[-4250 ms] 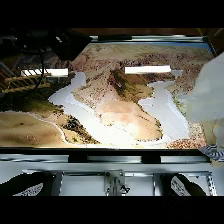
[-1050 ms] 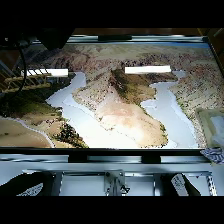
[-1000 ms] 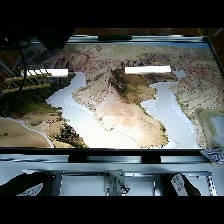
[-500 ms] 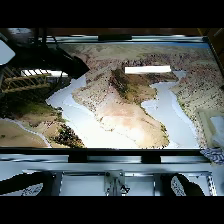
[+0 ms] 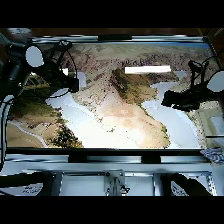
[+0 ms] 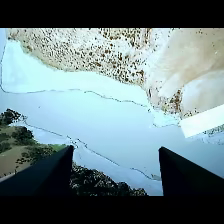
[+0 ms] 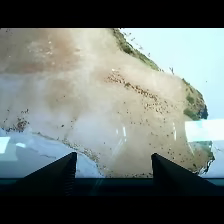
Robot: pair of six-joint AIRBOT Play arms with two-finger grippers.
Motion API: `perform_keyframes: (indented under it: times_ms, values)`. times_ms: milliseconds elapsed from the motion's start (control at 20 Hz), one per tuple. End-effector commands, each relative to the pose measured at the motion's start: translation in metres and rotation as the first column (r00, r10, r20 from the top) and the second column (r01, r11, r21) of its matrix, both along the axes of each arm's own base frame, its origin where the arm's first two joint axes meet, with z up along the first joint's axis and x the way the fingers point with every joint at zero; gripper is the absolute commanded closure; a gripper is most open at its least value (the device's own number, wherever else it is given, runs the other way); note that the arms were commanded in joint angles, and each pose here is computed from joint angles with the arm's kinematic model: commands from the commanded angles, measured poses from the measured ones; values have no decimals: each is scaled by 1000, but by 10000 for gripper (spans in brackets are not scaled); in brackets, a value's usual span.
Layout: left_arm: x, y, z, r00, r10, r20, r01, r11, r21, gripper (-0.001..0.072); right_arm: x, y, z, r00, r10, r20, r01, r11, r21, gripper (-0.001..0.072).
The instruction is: Fold the shirts.
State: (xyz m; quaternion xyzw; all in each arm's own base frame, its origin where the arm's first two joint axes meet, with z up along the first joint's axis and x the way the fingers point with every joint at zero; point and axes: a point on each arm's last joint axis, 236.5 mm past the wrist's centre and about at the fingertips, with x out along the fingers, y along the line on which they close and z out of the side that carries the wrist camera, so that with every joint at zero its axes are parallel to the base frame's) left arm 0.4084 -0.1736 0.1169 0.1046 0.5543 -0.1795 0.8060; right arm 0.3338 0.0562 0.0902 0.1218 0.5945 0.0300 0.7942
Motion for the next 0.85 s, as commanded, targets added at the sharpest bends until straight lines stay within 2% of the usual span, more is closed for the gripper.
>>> perform_keyframes:
  times_ms: [0,800]
  values:
    - [-1,6,-5,1000,20,-17,-19,999,26,100,16,9,-6,999,14,42,-14,1000,-3,127]
    - [-8,8,-7,999,18,-47,-16,999,39,100,18,9,-6,999,12,53,-12,1000,-2,127]
